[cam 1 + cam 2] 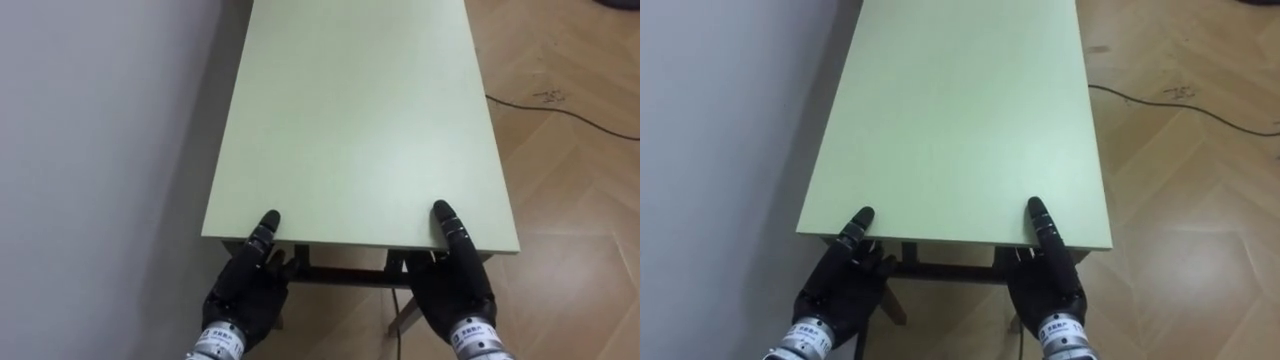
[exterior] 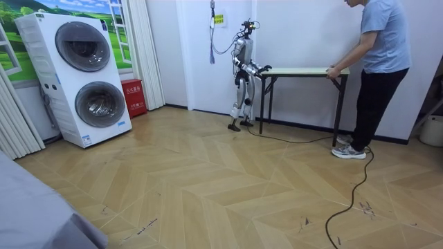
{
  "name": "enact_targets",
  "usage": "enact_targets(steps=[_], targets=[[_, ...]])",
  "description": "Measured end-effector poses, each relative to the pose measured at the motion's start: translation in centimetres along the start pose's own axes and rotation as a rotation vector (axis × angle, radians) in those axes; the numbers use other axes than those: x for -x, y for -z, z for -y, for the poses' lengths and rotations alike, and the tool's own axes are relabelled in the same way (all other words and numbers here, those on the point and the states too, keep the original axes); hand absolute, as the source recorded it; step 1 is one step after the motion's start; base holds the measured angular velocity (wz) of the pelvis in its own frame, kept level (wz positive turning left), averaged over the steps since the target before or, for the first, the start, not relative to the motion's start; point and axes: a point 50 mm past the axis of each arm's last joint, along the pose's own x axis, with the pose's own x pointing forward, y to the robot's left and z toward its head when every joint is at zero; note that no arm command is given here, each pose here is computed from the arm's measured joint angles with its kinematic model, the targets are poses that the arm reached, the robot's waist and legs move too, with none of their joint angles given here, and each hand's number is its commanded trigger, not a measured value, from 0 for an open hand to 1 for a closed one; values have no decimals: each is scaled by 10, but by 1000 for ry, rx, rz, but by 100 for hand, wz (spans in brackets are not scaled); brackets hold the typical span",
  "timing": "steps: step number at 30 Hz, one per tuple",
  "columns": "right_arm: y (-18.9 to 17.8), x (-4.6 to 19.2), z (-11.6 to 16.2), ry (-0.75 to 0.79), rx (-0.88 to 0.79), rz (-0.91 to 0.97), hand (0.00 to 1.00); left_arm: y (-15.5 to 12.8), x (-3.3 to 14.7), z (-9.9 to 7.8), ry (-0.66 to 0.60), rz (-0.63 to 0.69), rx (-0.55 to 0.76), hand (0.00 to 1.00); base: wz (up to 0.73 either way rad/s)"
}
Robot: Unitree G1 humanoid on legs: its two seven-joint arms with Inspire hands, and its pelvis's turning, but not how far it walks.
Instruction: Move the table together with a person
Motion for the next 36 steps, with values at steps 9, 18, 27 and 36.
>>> enact_targets(steps=[9, 18, 27, 36], targets=[[0, 0, 0, 6, 1, 0, 100, 2, 0, 0, -11, -6, 6, 100, 0], [0, 0, 1, 15, 4, 0, 100, 4, -1, 0, -28, -10, 12, 100, -1], [10, 2, 17, 48, 42, -34, 100, 8, 9, -23, -95, -16, 21, 100, -10], [21, 4, 34, 73, 2, -53, 100, 10, 8, -42, -73, -23, -32, 95, 10]])
